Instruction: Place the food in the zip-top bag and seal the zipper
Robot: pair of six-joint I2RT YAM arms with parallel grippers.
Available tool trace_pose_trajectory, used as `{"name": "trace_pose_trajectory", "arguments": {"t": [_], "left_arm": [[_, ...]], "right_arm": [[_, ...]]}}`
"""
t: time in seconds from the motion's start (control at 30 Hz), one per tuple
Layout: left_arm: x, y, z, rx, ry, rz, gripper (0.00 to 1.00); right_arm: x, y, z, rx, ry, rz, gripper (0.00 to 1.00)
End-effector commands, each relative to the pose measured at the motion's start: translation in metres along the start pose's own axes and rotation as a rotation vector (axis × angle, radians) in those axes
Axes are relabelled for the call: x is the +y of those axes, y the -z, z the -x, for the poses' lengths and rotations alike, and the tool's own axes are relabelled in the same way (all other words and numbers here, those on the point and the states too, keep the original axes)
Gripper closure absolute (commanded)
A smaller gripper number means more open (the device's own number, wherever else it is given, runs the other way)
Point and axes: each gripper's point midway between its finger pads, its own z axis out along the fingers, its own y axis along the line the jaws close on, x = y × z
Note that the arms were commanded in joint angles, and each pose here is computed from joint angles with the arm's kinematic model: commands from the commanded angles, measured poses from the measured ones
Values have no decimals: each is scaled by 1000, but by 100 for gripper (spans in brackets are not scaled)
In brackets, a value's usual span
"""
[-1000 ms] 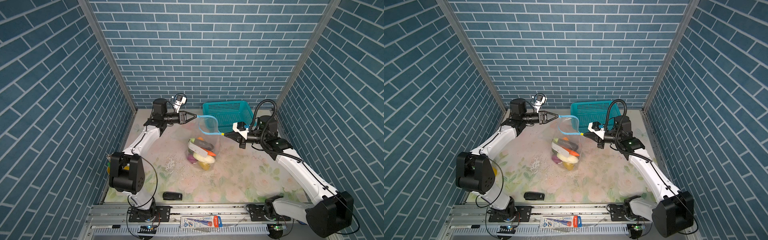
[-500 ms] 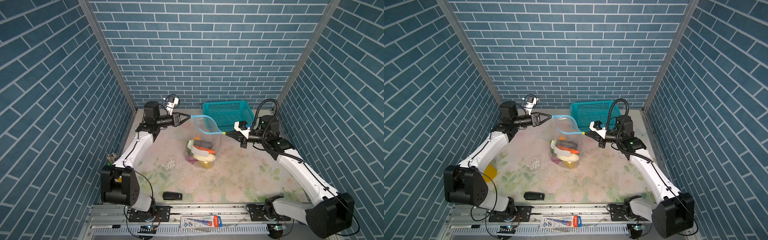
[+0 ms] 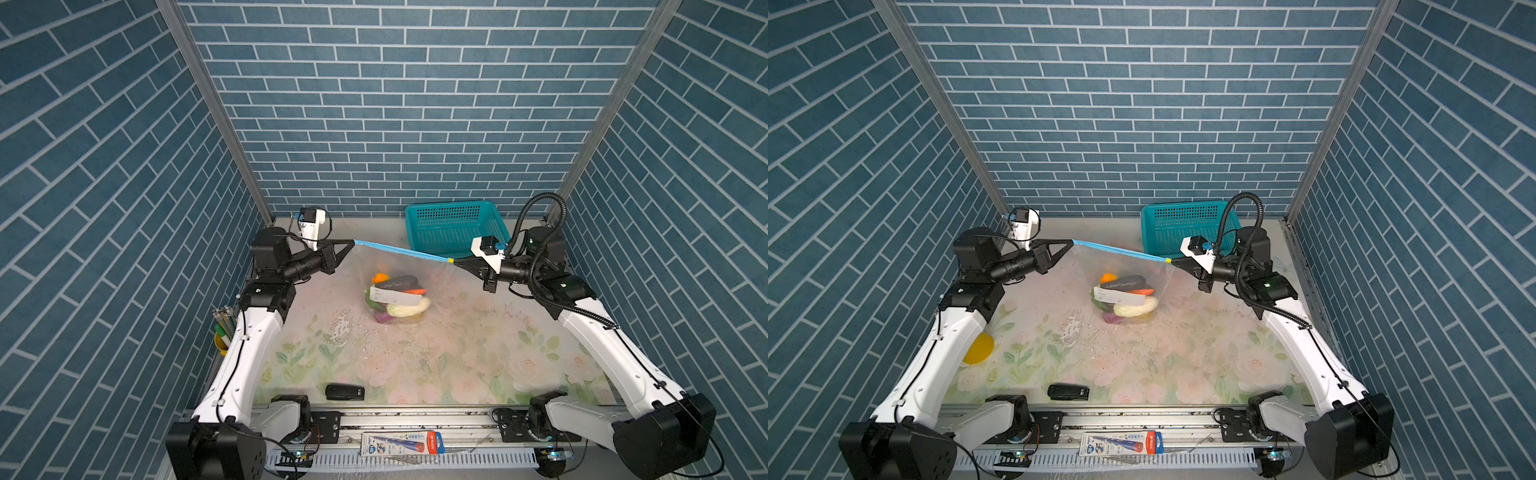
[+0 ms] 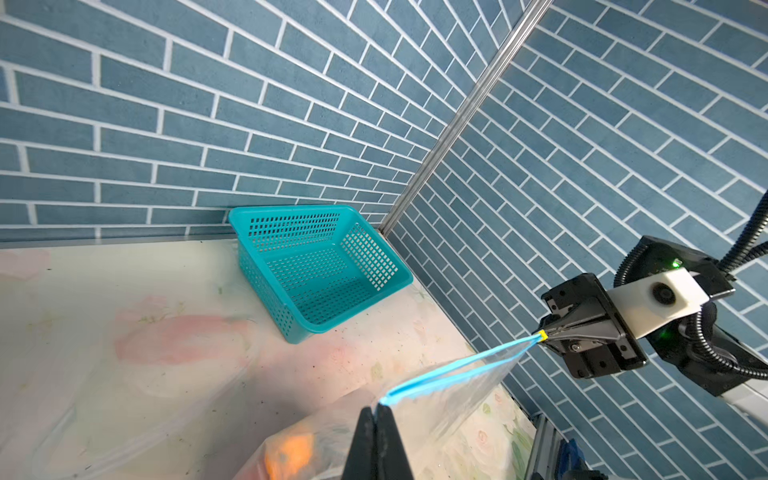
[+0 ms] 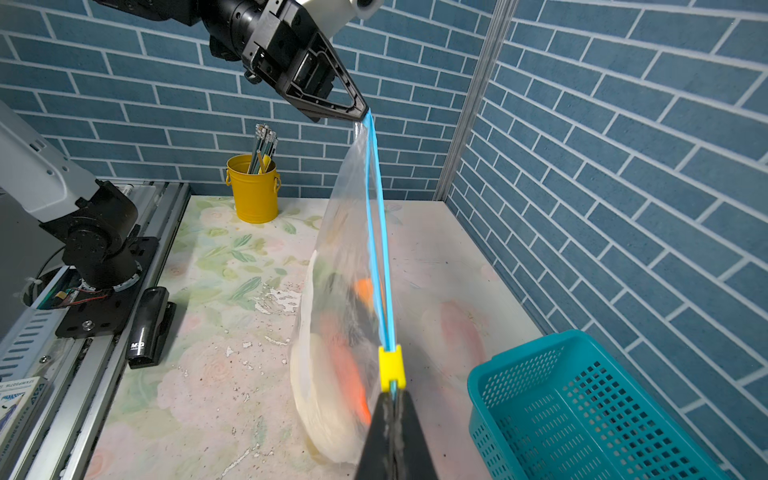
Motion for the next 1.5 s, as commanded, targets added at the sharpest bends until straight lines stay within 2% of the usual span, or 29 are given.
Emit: {"name": "trace_pose_trajectory", "arguments": {"t": [0.0, 0.23, 0.7, 1.1, 1.2, 1.33, 1.47], "left_arm": [[19, 17, 6, -53, -23, 123, 100], [17, 31, 1, -69, -34, 162, 100], [15, 49, -47, -4, -49, 204, 100], [0, 53, -49, -14, -71, 150, 100], [-5, 53, -47, -10, -74, 130, 95], [-11, 51, -45, 1, -81, 102, 81], [-22, 51, -38, 15, -116, 87, 74]], "right_arm": [[-6, 14, 33, -38, 56, -35, 100], [-3, 12, 35, -46, 49, -6, 100], [13, 0, 27, -69, 16, 172, 100], [15, -1, 28, -33, 15, 246, 100], [16, -2, 25, -6, 14, 256, 100], [18, -2, 24, 7, 18, 266, 100], [18, -3, 26, 8, 22, 271, 100]]}}
